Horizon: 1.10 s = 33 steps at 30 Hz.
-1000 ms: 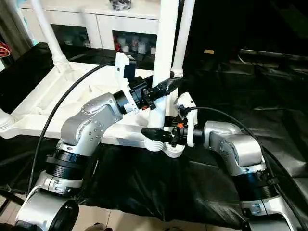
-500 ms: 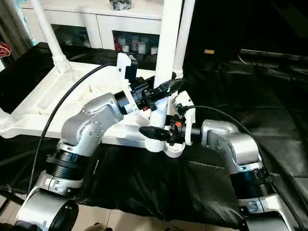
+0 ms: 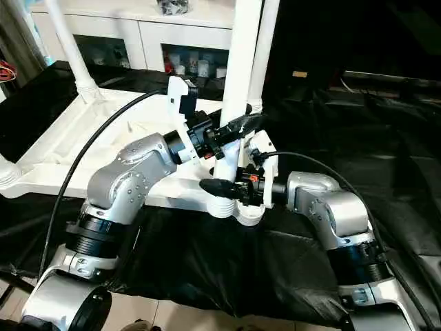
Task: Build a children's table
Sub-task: Pick table leg
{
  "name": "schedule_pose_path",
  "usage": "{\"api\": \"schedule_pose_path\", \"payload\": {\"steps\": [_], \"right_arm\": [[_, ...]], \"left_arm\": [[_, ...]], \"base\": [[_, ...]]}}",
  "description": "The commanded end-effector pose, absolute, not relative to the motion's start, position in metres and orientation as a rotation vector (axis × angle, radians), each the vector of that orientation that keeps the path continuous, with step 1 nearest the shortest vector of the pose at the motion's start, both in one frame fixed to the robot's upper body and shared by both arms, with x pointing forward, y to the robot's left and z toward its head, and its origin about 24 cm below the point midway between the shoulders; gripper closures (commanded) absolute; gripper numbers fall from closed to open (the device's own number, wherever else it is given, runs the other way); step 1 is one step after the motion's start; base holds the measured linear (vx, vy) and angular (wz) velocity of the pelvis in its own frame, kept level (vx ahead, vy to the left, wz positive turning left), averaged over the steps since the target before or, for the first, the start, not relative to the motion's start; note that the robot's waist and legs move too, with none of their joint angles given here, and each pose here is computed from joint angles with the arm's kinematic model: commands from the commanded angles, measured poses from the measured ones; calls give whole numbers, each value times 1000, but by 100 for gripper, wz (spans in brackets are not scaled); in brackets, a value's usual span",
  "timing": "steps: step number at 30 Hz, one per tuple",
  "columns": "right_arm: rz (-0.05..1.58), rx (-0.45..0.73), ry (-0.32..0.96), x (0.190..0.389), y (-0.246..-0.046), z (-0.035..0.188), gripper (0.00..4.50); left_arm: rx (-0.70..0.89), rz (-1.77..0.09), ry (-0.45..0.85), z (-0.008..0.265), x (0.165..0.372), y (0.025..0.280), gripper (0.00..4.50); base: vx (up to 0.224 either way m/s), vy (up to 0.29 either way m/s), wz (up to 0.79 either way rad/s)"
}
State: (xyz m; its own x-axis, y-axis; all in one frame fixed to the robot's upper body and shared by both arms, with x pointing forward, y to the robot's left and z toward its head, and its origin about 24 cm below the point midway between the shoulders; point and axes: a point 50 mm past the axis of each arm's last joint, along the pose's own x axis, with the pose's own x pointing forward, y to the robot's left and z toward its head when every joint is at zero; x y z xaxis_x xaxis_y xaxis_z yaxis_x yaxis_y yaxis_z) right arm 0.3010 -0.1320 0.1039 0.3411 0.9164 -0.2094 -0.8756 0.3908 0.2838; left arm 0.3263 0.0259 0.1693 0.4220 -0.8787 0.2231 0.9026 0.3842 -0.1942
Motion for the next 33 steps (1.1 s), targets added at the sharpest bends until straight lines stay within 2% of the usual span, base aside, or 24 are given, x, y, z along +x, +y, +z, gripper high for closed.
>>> {"api": "schedule_pose_path", "payload": {"steps": [1,5,7,10,11,16,19,20,21,23,27,29,33], "right_arm": [[1165,112,342,302,-131,107,259],[1159,129,329,301,-127,105,260],[1154,132,326,301,-127,104,260],[1079,158,284,304,-125,104,260],[1079,158,284,304,-125,104,260],[863,175,206,320,-137,106,260],[788,186,172,324,-144,107,260],[699,191,142,329,-155,107,260],[699,191,142,329,-155,107,260],[640,191,138,329,-164,105,260],[579,139,163,325,-181,98,260],[567,101,183,318,-191,95,260],[561,94,189,315,-198,94,260]], "left_arm": [[-294,-1117,-88,173,330,28,196],[-295,-1107,-119,177,331,29,186],[-298,-1086,-137,178,332,30,160],[-441,-1047,-264,190,336,35,155],[-441,-1047,-264,190,336,35,155],[-486,-1029,-328,194,341,46,155],[-448,-1053,-324,191,341,51,155],[-363,-1133,-278,180,338,55,155],[-363,-1133,-278,180,338,55,155],[-236,-1221,-198,162,335,59,155],[71,-1403,-10,123,326,64,155],[208,-1524,135,99,321,69,155],[296,-1569,205,87,320,70,155]], "base": [[0,0,0],[0,0,0],[0,0,0],[0,0,0],[0,0,0],[0,0,0],[0,0,0],[0,0,0],[0,0,0],[0,0,0],[0,0,0],[0,0,0],[0,0,0]]}}
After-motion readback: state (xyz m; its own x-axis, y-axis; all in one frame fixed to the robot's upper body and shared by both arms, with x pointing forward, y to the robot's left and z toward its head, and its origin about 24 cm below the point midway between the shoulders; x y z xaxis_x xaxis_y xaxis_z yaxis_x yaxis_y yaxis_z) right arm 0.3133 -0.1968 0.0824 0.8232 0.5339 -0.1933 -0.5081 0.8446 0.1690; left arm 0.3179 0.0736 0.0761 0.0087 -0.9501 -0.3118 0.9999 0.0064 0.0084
